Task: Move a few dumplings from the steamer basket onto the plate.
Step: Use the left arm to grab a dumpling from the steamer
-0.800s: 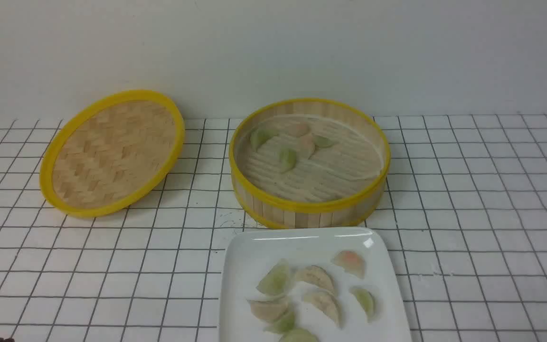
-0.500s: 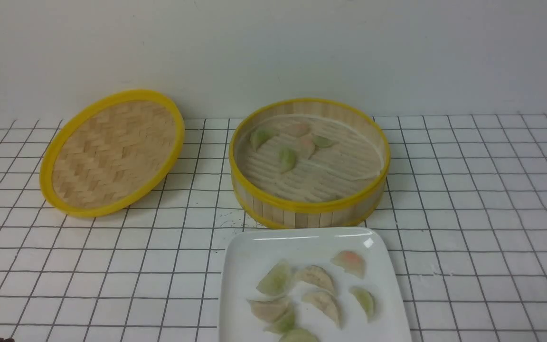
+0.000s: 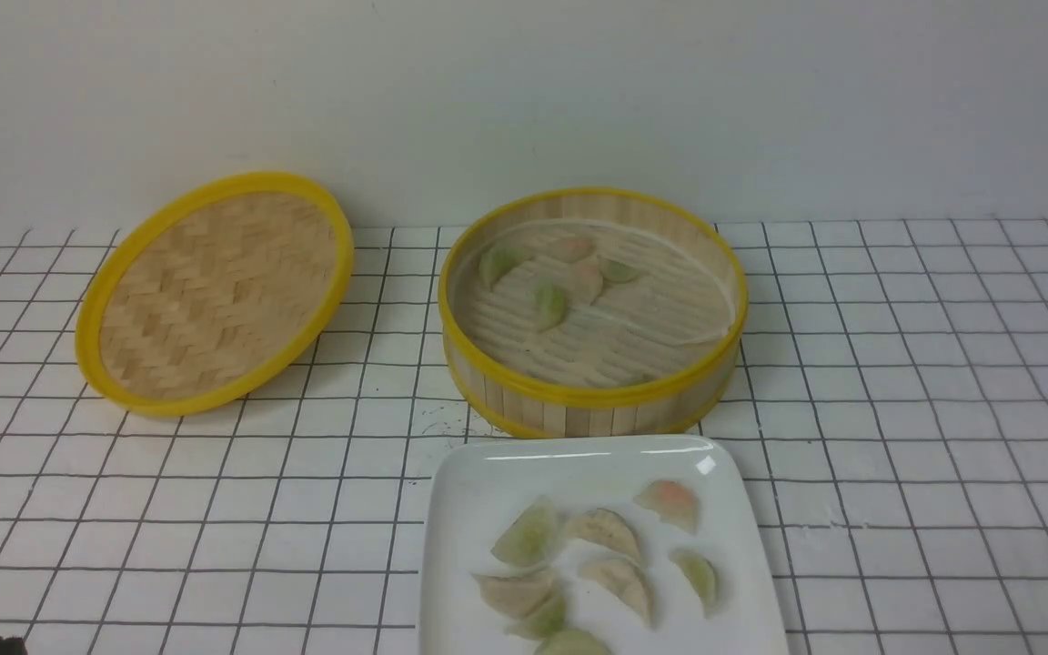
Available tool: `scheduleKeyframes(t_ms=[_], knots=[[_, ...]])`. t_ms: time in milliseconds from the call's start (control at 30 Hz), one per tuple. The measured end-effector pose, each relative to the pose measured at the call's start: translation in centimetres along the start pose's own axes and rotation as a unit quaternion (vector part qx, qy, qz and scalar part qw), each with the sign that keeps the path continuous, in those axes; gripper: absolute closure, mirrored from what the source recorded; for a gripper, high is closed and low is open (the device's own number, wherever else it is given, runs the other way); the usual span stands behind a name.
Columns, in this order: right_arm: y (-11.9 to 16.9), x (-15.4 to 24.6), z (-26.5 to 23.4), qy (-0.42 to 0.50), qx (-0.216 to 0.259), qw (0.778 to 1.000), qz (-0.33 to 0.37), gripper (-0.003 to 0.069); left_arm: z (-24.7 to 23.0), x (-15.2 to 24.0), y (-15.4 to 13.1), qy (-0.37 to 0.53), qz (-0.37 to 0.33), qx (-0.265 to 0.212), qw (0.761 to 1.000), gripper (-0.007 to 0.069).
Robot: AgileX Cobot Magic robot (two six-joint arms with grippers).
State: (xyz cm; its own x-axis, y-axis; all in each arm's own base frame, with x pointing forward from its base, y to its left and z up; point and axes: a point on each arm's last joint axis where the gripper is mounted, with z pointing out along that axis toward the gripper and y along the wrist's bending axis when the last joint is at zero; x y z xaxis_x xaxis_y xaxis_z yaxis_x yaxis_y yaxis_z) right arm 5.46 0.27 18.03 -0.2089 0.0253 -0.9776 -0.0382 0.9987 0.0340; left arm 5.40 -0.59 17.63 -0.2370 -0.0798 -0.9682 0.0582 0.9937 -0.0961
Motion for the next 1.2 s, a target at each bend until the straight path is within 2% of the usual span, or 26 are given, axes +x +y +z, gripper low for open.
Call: scheduleKeyframes(t_ms=[133,267,333,400,467,567,633,700,733,800,867,933,967,1067,1133,1167,1200], knots=[[0.0,0.0,0.0,0.0,0.0,1.0,0.0,0.0673,-0.2,-1.6,-0.2,-0.088,-0.143,0.021,0.986,0.0631],[0.0,0.0,0.0,0.0,0.0,1.0,0.0,0.0673,-0.5,-3.1,0.2,-0.169,-0.221,0.025,0.96,0.0631],[0.0,0.0,0.0,0.0,0.0,1.0,0.001,0.0673,-1.0,-4.1,0.8,-0.235,-0.271,0.019,0.933,0.0631],[0.0,-0.1,0.0,-0.003,-0.003,1.0,0.011,0.0673,-1.2,-4.4,1.0,-0.256,-0.285,0.017,0.923,0.0631],[0.3,-0.5,0.0,-0.034,-0.018,0.995,0.092,0.0673,-1.9,-5.9,0.9,-0.281,-0.305,0.03,0.91,0.0631],[0.3,-1.5,-0.1,-0.087,-0.036,0.971,0.221,0.0673,-3.1,-9.0,0.1,-0.279,-0.295,0.056,0.912,0.0631],[0.1,-2.2,-0.3,-0.122,-0.048,0.936,0.328,0.0673,-3.7,-12.2,-0.8,-0.247,-0.273,0.071,0.927,0.0631],[-0.1,-2.6,-0.4,-0.141,-0.053,0.907,0.394,0.0673,-3.0,-15.1,-1.8,-0.165,-0.25,0.08,0.951,0.0631],[-0.2,-2.6,-0.4,-0.144,-0.053,0.904,0.398,0.0673,-3.1,-15.8,-1.9,-0.164,-0.245,0.083,0.952,0.0631],[-0.3,-2.7,-0.4,-0.15,-0.055,0.889,0.429,0.0673,-1.5,-18.7,-3.0,-0.054,-0.206,0.089,0.973,0.0631],[-0.3,-2.7,-0.4,-0.152,-0.055,0.885,0.437,0.0673,1.1,-20.6,-3.9,0.077,-0.162,0.099,0.979,0.0631],[-0.4,-2.8,-0.4,-0.154,-0.054,0.884,0.439,0.0673,2.6,-21.3,-4.1,0.128,-0.145,0.103,0.976,0.0631],[-0.4,-2.8,-0.4,-0.157,-0.054,0.883,0.44,0.0673,5.4,-21.9,-4.4,0.199,-0.115,0.111,0.967,0.0631],[-0.2,-2.8,-0.4,-0.145,-0.059,0.884,0.44,0.0673,10.9,-22.0,-4.5,0.3,-0.081,0.127,0.942,0.0631],[0.4,-3.2,-0.7,-0.115,-0.076,0.894,0.425,0.0673,14.5,-21.4,-4.6,0.359,-0.071,0.137,0.92,0.0631],[0.9,-4.3,-1.1,-0.094,-0.091,0.909,0.395,0.0673,16.7,-20.8,-4.8,0.397,-0.063,0.143,0.904,0.0631],[1.1,-4.7,-1.3,-0.089,-0.097,0.912,0.389,0.0673,17.4,-20.7,-4.9,0.406,-0.06,0.144,0.901,0.0631]])
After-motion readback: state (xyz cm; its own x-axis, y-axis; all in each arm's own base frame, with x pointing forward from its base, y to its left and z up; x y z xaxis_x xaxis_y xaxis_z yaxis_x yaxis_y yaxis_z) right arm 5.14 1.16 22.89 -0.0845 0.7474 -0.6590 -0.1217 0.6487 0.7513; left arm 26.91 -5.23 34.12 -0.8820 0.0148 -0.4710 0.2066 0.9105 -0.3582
